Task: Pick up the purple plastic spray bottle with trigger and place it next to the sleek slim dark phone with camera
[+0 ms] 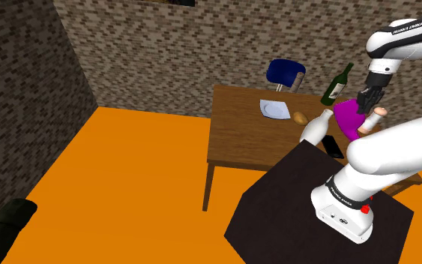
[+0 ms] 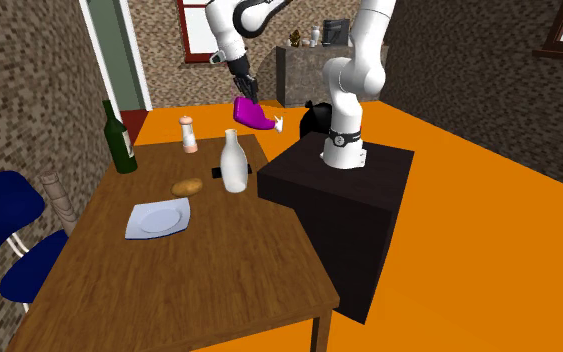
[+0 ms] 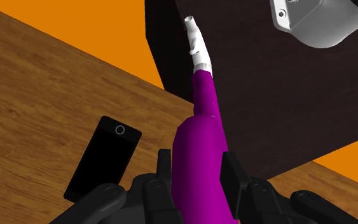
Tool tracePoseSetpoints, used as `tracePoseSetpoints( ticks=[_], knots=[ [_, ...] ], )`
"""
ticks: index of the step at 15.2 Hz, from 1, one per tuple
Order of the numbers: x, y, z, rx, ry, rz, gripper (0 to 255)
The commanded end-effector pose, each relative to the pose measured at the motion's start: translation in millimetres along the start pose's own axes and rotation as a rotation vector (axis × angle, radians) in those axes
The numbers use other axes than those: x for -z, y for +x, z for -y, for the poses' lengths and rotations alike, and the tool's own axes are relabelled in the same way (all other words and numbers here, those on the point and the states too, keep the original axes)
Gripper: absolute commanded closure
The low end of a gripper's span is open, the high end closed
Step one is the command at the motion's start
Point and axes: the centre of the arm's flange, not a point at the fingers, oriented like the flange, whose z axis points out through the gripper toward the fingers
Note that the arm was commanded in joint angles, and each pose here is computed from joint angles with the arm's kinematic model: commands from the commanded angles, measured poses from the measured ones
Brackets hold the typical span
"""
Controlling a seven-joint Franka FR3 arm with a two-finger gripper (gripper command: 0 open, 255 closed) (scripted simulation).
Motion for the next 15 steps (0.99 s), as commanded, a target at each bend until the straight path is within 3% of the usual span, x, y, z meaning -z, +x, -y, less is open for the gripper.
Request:
tracePoseSetpoints(
  ticks=[1, 15],
  knots=[
    [-10, 4, -1, 0.000, 0.000, -0.001, 255],
    [-80, 27, -7, 0.000, 0.000, -0.001, 255]
  ],
)
